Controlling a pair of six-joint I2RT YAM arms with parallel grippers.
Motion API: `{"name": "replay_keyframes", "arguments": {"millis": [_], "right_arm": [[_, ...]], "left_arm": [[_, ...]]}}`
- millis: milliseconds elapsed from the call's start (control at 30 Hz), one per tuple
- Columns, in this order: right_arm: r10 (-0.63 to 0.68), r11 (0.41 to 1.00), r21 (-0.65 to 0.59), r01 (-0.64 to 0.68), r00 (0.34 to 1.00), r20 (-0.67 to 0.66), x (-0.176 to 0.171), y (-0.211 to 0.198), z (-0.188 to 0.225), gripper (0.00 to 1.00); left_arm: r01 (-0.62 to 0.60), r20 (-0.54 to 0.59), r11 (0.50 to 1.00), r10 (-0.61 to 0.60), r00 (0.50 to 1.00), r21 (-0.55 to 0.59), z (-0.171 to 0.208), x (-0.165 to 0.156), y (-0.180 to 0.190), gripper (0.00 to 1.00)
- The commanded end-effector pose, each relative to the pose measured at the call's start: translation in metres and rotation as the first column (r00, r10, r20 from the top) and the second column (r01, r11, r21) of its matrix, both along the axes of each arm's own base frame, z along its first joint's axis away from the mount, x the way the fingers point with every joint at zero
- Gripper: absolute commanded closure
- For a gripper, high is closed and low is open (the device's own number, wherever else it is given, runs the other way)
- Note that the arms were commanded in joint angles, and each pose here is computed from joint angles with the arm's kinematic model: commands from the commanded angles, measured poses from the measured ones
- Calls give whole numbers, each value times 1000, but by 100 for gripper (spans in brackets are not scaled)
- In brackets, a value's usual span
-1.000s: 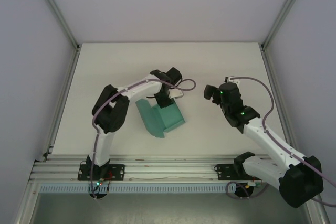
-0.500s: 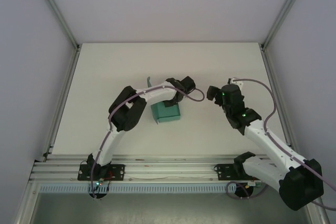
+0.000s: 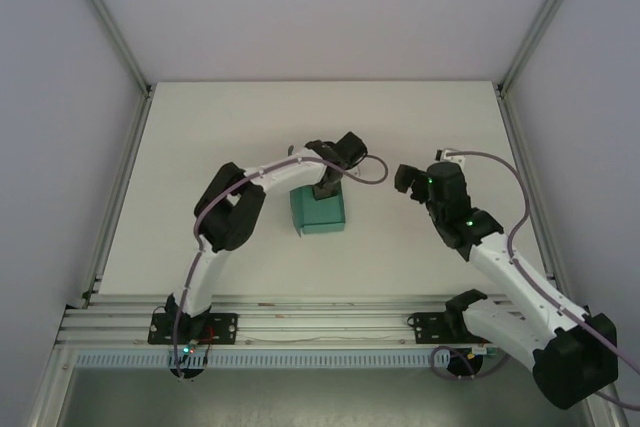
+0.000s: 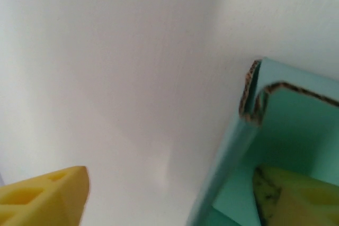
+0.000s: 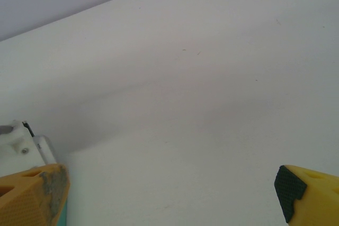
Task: Assemble paper box
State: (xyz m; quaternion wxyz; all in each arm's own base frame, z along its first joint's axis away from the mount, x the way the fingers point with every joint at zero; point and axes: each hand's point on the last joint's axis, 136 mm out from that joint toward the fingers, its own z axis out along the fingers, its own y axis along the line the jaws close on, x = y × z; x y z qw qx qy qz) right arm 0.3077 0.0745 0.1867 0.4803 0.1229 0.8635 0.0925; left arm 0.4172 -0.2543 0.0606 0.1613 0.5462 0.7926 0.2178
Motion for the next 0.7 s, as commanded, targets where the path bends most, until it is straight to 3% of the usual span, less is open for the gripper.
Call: {"name": "replay_keyframes", "arguments": {"millis": [0, 167, 267, 333, 433, 500, 533, 667], "right_arm": [[42, 999, 0, -42, 999, 0, -5, 3, 3, 0], [107, 994, 16, -107, 994, 11, -4, 15, 8, 0], [165, 986, 1, -165, 986, 2, 3, 25, 7, 0], [245, 969, -30, -246, 969, -25, 10, 38, 3, 0], [408, 907, -87, -411, 911, -59, 24, 65, 0, 0], [549, 821, -137, -554, 832, -74, 31, 87, -3, 2], [639, 748, -158, -645, 764, -92, 33, 103, -6, 4], [882, 336, -252, -907, 397, -255, 22, 153, -40, 5]], "left_arm": [[54, -8, 994, -55, 998, -97, 41, -15, -8, 0], [58, 101, 959, -31, 994, -276, 95, -9, -20, 0], [-44, 221, 895, 157, 962, -444, 146, 5, -15, 0], [-150, 248, 784, 362, 899, -602, 179, 15, 1, 0], [-288, 127, 543, 602, 788, -789, 202, 20, 41, 0], [-354, 18, 390, 693, 721, -850, 198, 18, 71, 0], [-391, -46, 308, 732, 679, -868, 193, 16, 88, 0], [-503, -243, 76, 808, 537, -861, 157, 1, 142, 0]]}}
